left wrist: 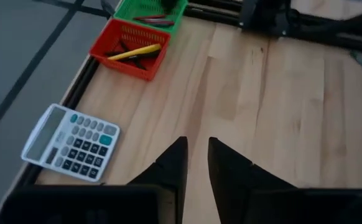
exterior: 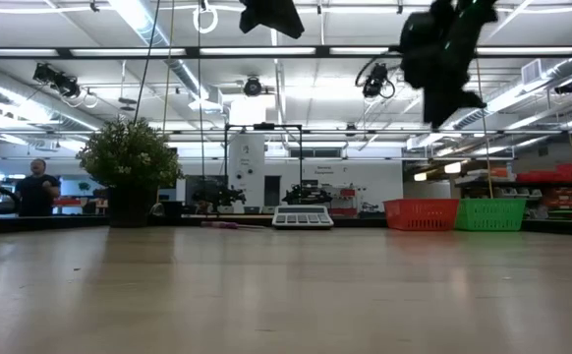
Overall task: Sort crayons/erasers/pens/pencils in bins
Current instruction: Put the green crayon into the green bin
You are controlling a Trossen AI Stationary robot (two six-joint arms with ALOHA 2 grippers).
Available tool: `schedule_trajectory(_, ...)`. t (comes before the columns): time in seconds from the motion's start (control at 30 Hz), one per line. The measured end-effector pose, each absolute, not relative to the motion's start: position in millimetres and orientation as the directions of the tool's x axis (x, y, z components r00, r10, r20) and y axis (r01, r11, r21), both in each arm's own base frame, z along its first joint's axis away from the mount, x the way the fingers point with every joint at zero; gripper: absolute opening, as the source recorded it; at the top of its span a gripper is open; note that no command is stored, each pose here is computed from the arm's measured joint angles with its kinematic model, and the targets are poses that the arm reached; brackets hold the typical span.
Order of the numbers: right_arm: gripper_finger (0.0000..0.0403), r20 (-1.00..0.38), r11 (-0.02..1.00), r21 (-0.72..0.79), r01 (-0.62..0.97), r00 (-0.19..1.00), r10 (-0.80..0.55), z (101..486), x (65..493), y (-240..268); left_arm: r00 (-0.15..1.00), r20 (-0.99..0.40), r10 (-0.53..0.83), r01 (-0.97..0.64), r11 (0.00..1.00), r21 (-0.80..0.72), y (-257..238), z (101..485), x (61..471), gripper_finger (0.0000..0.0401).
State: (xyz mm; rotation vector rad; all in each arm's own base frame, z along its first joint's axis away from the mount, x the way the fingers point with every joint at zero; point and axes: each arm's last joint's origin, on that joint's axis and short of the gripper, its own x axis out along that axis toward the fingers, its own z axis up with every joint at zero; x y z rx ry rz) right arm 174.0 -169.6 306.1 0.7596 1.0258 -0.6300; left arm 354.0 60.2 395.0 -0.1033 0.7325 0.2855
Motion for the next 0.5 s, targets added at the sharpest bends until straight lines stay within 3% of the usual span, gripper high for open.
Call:
schedule_trajectory(0.3,0.0118,-0.924,0.715,0.360,0.599,0.336,0.183,331.7,169.1,-60.0,0.704,-0.673,0.229,-0.268,0.962,0.048,64.4,394.8,353.3,0.0055)
schedule_trajectory(0.5,0.0118,-0.921,0.835,0.385,0.393,0.220,0.321,329.9,178.3,-1.4,0.699,-0.682,0.218,-0.258,0.965,0.044,59.5,395.3,351.6,0.0053)
